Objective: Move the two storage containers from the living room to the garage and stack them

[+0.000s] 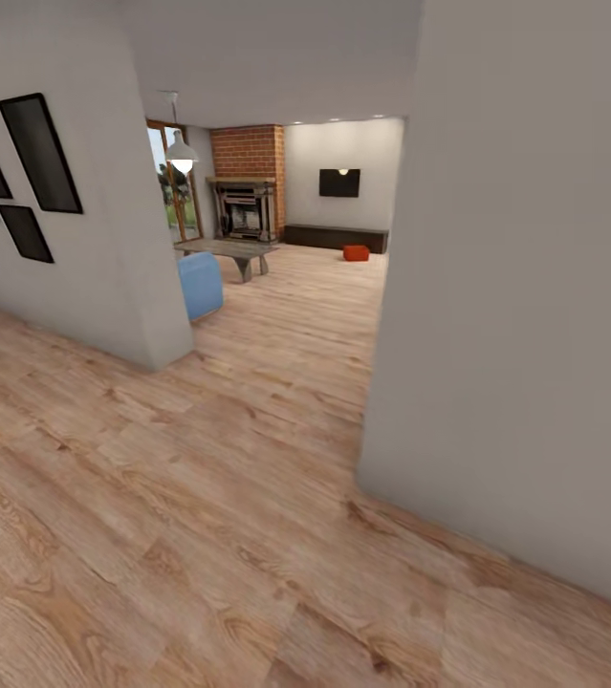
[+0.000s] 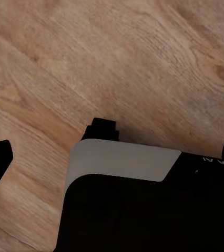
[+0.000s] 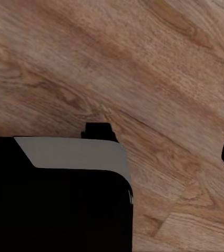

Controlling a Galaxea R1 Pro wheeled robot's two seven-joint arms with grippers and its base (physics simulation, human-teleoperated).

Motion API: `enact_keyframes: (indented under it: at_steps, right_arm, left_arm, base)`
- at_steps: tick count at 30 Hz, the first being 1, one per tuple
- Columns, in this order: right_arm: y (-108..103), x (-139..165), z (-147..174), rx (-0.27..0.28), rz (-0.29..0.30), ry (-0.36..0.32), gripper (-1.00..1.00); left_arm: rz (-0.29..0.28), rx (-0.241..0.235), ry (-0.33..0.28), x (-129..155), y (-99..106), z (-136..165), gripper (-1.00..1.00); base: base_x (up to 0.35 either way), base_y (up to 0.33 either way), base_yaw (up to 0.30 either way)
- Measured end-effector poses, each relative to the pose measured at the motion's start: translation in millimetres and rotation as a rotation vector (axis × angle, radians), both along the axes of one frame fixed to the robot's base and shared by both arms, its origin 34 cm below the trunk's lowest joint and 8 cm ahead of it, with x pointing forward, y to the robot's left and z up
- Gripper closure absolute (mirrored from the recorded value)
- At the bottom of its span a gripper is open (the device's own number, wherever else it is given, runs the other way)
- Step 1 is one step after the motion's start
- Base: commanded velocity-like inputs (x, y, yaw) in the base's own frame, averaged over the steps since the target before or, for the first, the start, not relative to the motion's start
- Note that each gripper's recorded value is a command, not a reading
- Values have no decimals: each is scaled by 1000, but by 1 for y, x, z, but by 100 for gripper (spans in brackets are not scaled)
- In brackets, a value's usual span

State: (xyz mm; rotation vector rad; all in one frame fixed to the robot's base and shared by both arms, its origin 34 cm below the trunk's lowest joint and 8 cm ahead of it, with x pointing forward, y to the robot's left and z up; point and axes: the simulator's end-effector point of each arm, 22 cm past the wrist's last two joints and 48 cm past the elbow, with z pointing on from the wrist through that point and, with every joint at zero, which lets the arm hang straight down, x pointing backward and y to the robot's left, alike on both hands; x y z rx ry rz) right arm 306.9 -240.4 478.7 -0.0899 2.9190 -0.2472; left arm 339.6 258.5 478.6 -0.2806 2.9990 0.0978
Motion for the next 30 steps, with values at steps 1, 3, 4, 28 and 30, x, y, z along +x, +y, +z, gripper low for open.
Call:
enact_keyframes:
  at_steps: [1,3,4,28,30]
  right_arm:
    - [-1,0,0,0,0,-2,-100]
    - [0,1,0,0,0,-2,-100]
    - [-1,0,0,0,0,-2,-100]
    - [-1,1,0,0,0,-2,-100]
    - [-1,0,0,-1,0,-2,-100]
  left_arm:
    - [0,0,0,0,0,0,-100]
    - [0,0,0,0,0,0,-100]
    - [0,0,0,0,0,0,-100]
    - [0,0,0,0,0,0,-100]
    - [0,0,0,0,0,0,-100]
  base:
    - [320,0,257]
    - [320,0,263]
    - [320,0,267]
    - [320,0,270]
    - [320,0,271]
